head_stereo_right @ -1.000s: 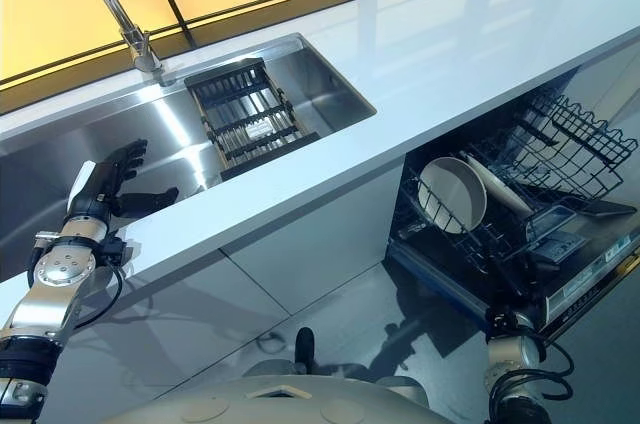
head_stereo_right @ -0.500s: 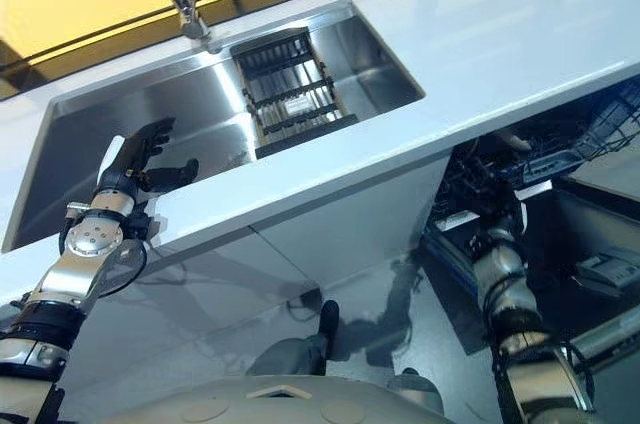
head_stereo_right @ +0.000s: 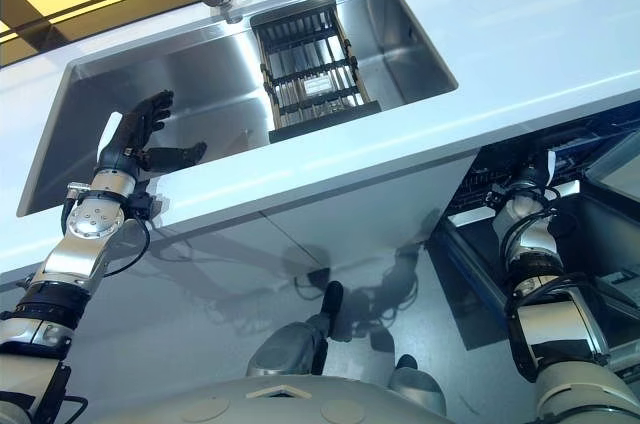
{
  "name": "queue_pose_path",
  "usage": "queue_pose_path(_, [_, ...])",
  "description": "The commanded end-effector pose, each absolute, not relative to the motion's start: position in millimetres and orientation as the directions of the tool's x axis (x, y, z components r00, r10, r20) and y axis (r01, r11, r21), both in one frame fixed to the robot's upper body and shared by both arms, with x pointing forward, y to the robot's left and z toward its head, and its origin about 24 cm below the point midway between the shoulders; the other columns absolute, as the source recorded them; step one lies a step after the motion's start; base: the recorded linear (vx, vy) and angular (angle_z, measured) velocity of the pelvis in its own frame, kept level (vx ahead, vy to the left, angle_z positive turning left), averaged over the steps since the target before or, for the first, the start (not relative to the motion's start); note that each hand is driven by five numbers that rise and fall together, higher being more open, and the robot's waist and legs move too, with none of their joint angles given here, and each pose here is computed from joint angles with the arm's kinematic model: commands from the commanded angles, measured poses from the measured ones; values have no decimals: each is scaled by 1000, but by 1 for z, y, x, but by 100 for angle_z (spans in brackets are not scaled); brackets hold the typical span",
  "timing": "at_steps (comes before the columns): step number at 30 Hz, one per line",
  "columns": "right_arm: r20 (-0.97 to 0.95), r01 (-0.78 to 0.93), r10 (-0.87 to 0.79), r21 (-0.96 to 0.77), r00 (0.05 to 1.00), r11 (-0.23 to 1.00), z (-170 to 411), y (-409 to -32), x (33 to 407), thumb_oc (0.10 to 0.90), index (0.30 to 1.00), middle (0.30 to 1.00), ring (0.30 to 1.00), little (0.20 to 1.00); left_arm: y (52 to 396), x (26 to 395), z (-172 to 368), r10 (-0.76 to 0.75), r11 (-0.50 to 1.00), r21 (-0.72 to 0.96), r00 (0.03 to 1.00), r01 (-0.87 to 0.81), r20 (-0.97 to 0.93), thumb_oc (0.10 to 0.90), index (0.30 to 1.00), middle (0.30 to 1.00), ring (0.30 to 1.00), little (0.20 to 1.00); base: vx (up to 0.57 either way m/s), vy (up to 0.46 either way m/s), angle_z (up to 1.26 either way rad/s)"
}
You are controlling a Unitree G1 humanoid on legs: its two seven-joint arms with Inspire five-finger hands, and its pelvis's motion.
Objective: Pick up plates and place into dishwasher.
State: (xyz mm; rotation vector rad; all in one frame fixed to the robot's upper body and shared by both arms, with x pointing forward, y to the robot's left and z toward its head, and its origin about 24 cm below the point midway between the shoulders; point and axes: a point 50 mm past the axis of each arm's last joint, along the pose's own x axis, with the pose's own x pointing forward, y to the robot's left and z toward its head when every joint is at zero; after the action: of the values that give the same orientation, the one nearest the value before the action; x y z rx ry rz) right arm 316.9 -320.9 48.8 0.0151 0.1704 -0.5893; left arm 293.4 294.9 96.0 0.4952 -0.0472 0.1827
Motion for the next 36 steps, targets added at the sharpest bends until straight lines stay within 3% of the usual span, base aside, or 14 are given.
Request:
queue_pose_path(1, [100, 443, -445, 39, 890, 896, 111, -288, 348, 800, 900, 900, 900, 900, 311, 292, 130, 184, 831, 488, 960, -267, 211, 800, 900, 900, 900, 900, 9, -15, 16])
queue_pose_path(8, [88, 569, -571, 48, 816, 821, 85, -330, 300, 800, 900, 900, 900, 900, 313, 283, 119, 200, 832, 486, 961, -270, 191, 800, 900, 900, 900, 900, 21, -8, -2])
queue_pose_path(18, [177, 785, -791, 118, 585, 608, 81, -395, 228, 800, 900, 900, 900, 900, 329, 277, 127, 252, 830, 456, 946, -320, 204, 800, 900, 900, 900, 900, -46, -64, -24])
queue_pose_path(30, [89, 879, -881, 71, 464, 471, 56, -403, 205, 800, 900, 900, 900, 900, 335, 277, 142, 233, 821, 471, 942, -323, 241, 800, 900, 900, 900, 900, -9, -108, -35])
queue_pose_path(36, [43, 870, -889, 185, 457, 456, 46, -404, 200, 800, 900, 900, 900, 900, 330, 284, 156, 207, 820, 476, 939, -319, 273, 800, 900, 900, 900, 900, -9, -89, -19])
